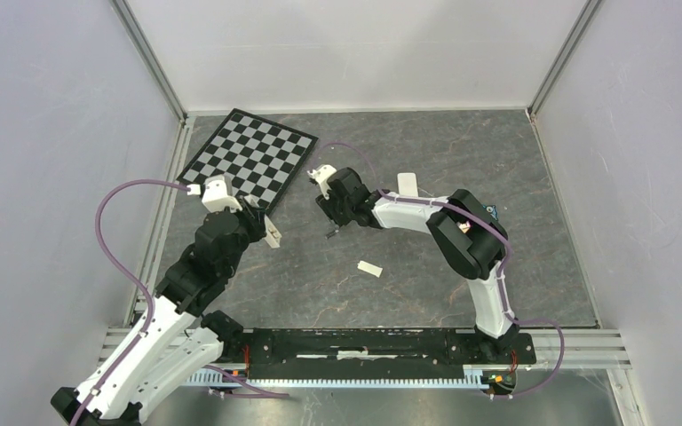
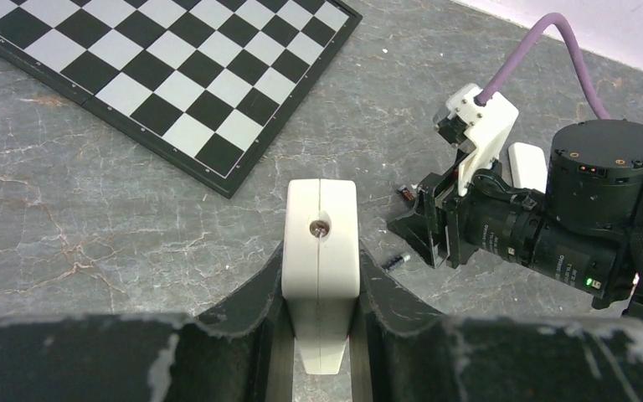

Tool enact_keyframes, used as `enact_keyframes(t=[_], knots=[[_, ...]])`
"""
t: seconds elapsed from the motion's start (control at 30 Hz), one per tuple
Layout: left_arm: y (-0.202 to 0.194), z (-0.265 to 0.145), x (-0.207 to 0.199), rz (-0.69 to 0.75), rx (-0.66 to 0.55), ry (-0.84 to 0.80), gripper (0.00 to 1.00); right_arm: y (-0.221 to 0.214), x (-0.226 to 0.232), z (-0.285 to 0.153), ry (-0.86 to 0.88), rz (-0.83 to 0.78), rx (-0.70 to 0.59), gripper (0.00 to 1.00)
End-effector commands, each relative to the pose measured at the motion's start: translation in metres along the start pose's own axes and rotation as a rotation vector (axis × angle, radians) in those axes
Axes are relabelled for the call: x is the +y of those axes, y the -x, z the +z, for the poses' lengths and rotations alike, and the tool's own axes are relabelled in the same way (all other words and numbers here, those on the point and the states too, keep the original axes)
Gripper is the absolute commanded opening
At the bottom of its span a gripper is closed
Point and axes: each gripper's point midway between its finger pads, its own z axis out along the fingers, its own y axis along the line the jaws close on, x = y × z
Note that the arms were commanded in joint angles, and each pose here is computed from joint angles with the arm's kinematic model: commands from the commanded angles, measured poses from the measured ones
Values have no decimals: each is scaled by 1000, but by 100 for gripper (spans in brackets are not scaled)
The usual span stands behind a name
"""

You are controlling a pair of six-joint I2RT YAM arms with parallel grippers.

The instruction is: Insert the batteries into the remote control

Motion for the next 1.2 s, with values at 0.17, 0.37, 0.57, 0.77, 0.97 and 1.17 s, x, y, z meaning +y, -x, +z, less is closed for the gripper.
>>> enact_keyframes(t=[0.17, 0.37, 0.57, 0.77, 0.97, 1.17], knots=[[9, -2, -7, -46, -32, -30, 2, -2, 1, -29, 36, 130, 42, 51], [8, -3, -8, -52, -32, -40, 2, -7, 11, -55, -27, 340, 20, 66], [8, -7, -11, -57, -30, -70, 2, -17, 11, -82, -161, 501, -15, 64], [5, -12, -11, -46, -12, -86, 2, -28, 27, -85, -260, 612, 26, 46], [7, -22, -6, -34, -7, -87, 2, -16, 36, -69, -359, 669, 1, 55], [3, -31, 1, -44, -21, -95, 2, -11, 30, -68, -437, 684, -34, 53]])
